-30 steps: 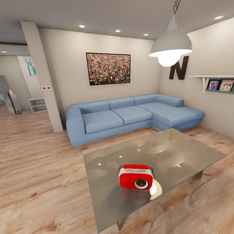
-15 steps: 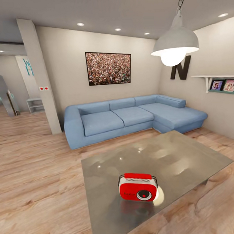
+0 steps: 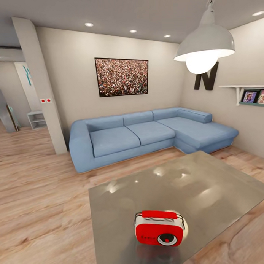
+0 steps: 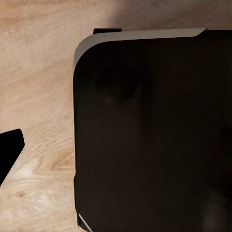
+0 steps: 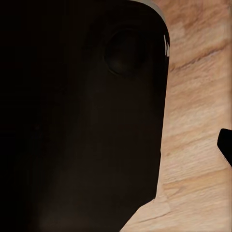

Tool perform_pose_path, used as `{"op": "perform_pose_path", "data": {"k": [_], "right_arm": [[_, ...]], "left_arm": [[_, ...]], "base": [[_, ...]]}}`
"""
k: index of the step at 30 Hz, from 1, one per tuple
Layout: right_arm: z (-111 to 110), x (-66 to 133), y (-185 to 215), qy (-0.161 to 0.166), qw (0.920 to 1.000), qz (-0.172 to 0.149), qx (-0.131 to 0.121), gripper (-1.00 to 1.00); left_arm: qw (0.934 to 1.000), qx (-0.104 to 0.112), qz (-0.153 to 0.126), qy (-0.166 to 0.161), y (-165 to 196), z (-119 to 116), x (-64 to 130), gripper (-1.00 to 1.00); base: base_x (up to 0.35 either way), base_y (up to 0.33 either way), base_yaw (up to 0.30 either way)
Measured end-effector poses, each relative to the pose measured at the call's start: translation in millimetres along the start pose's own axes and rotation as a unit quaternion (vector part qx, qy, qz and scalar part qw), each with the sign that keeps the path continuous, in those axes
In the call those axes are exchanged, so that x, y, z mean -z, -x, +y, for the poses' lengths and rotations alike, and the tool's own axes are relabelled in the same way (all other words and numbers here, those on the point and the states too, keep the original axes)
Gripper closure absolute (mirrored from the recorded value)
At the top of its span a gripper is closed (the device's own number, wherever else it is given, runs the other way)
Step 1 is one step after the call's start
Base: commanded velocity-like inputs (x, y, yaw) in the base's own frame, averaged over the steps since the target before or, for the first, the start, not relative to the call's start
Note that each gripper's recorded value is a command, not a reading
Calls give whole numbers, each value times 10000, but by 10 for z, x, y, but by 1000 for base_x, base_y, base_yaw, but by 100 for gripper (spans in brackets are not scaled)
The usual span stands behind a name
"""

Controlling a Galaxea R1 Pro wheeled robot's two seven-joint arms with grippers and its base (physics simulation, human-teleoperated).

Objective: Turn on the radio receiver that's on the table in the living room.

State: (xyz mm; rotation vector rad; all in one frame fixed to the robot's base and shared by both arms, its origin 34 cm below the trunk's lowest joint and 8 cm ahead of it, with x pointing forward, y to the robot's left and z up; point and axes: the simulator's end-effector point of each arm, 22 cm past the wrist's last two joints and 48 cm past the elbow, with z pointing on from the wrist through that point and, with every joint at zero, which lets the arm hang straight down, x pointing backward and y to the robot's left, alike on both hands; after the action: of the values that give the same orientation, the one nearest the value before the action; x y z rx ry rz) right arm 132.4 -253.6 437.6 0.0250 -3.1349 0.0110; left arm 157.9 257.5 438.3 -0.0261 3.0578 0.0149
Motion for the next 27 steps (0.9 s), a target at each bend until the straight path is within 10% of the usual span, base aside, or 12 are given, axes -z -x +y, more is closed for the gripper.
{"op": "perform_pose_path", "data": {"k": [27], "right_arm": [[-3, 0, 0, -8, 10000, 0, 0, -100]], "left_arm": [[10000, 95, -1, 13, 0, 10, 0, -100]], "base": [[118, 0, 0]]}}
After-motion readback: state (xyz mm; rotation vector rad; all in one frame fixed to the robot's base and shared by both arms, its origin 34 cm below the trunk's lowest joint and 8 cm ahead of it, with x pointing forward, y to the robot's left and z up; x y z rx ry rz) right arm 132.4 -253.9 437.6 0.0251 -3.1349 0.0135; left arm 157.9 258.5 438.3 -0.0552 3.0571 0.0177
